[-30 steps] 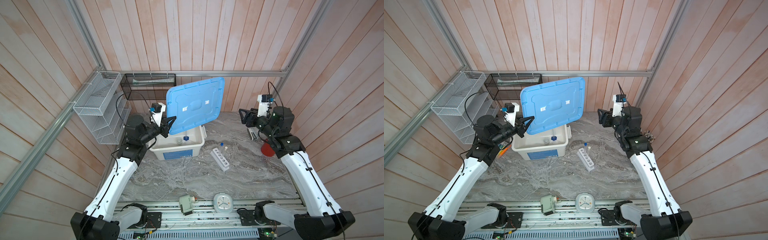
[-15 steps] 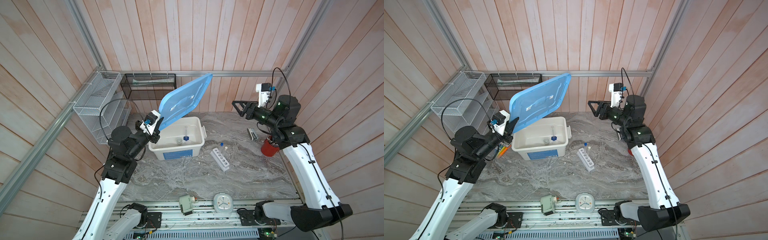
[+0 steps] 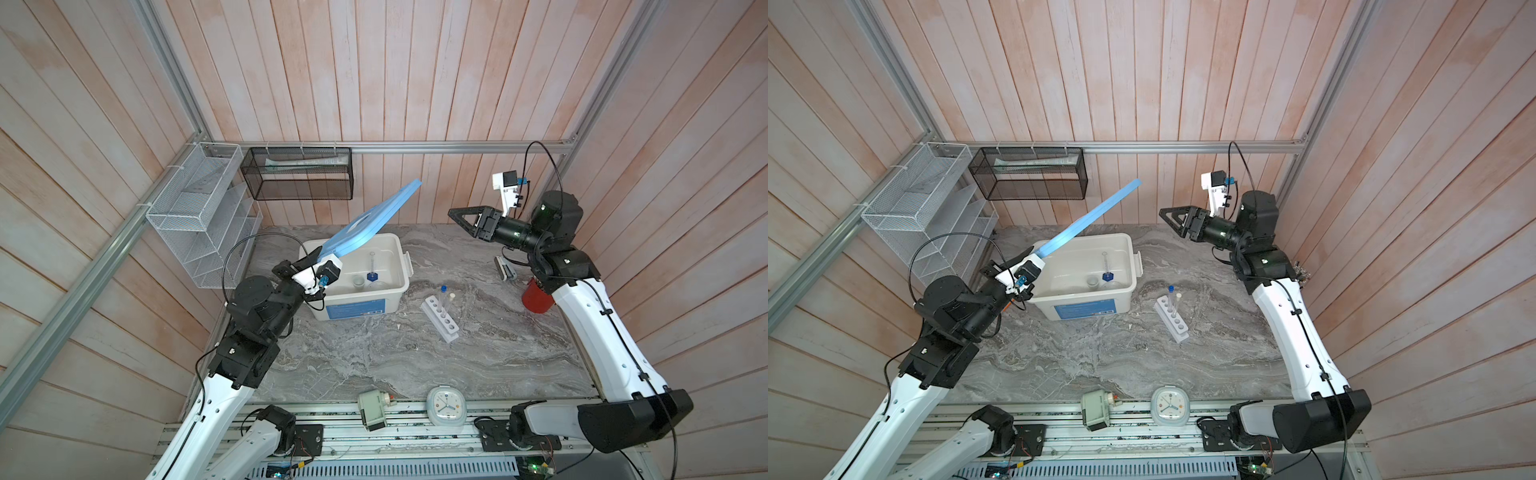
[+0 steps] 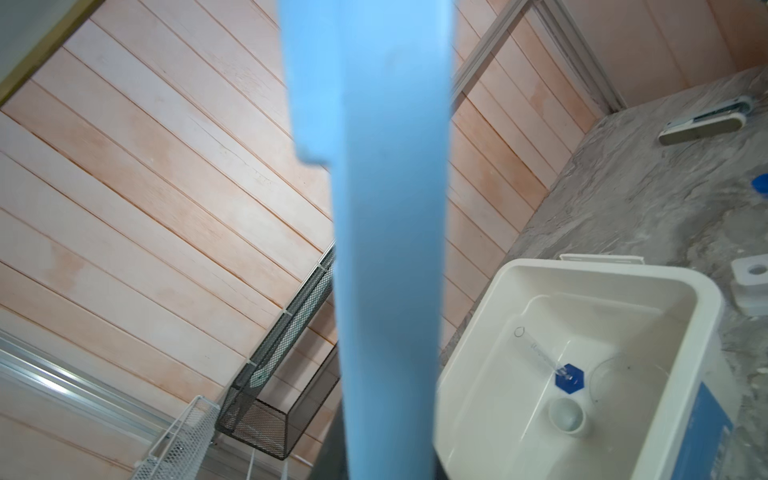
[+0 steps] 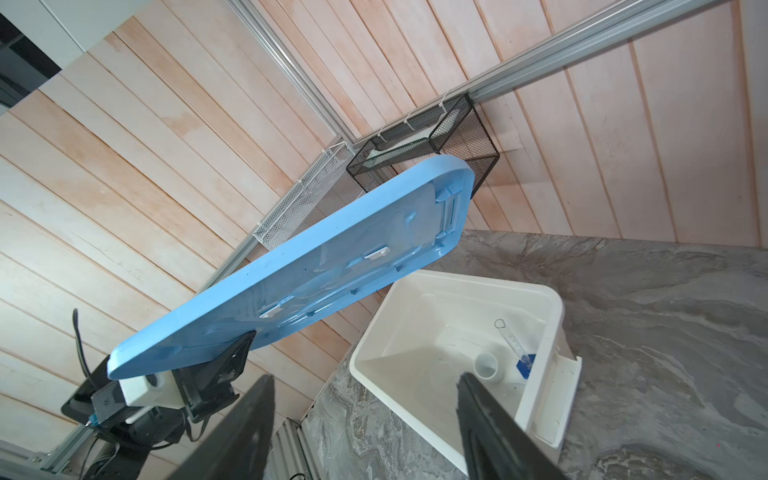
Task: Organize the chemistry lab equipment
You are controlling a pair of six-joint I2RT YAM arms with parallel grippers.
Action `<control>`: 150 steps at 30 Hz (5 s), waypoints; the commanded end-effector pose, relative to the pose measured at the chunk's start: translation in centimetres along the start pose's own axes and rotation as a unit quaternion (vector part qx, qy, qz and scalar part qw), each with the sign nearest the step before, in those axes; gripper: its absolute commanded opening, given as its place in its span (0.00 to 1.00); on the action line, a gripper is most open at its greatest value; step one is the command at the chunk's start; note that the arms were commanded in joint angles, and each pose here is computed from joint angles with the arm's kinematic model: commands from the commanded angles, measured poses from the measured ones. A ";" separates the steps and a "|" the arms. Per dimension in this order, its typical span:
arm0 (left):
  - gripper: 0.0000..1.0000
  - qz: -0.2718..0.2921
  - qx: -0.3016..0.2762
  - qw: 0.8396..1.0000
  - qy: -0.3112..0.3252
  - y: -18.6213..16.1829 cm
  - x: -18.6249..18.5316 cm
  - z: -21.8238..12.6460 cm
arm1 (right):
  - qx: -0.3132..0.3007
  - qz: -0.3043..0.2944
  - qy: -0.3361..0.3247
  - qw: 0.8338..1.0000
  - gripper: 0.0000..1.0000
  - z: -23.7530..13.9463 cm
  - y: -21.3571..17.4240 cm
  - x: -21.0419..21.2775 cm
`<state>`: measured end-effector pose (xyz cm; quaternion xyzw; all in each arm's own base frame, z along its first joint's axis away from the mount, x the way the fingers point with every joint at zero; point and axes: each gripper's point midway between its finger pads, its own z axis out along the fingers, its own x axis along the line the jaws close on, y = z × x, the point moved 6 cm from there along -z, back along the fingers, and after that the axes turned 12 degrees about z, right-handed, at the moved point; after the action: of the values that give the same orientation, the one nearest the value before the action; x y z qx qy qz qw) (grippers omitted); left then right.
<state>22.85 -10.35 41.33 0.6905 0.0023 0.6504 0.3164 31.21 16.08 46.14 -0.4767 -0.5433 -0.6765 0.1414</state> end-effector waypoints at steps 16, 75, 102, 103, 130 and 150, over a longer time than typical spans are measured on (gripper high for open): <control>0.00 0.168 -0.023 0.985 0.037 2.1 -1.7 0.0 | 0.054 0.146 0.045 0.987 0.76 4.9 -3.2 -3.8; 0.00 0.272 -0.055 0.960 0.024 1.7 -6.1 -0.1 | 0.007 0.397 0.069 0.915 0.32 7.6 -6.6 -7.5; 1.00 0.192 -0.082 0.978 0.017 2.2 -6.2 -0.2 | -0.091 0.410 0.163 0.893 0.09 6.7 -3.4 -6.1; 1.00 0.187 -0.080 0.979 0.020 2.2 -6.1 -0.2 | -0.097 0.407 0.171 0.892 0.09 6.5 -3.1 -5.8; 1.00 -0.603 -0.002 0.797 0.024 -2.9 -1.7 1.2 | -0.228 0.217 0.126 0.941 0.09 1.5 -0.9 -5.3; 0.88 -0.845 -0.064 0.510 -0.147 -3.9 -6.1 5.0 | -0.207 0.184 0.172 0.945 0.09 2.9 -1.9 -4.2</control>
<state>28.15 -11.61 31.67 0.4383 0.5372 -0.0146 0.7205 34.02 17.65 39.55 -0.5077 -0.2570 -0.7827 0.2520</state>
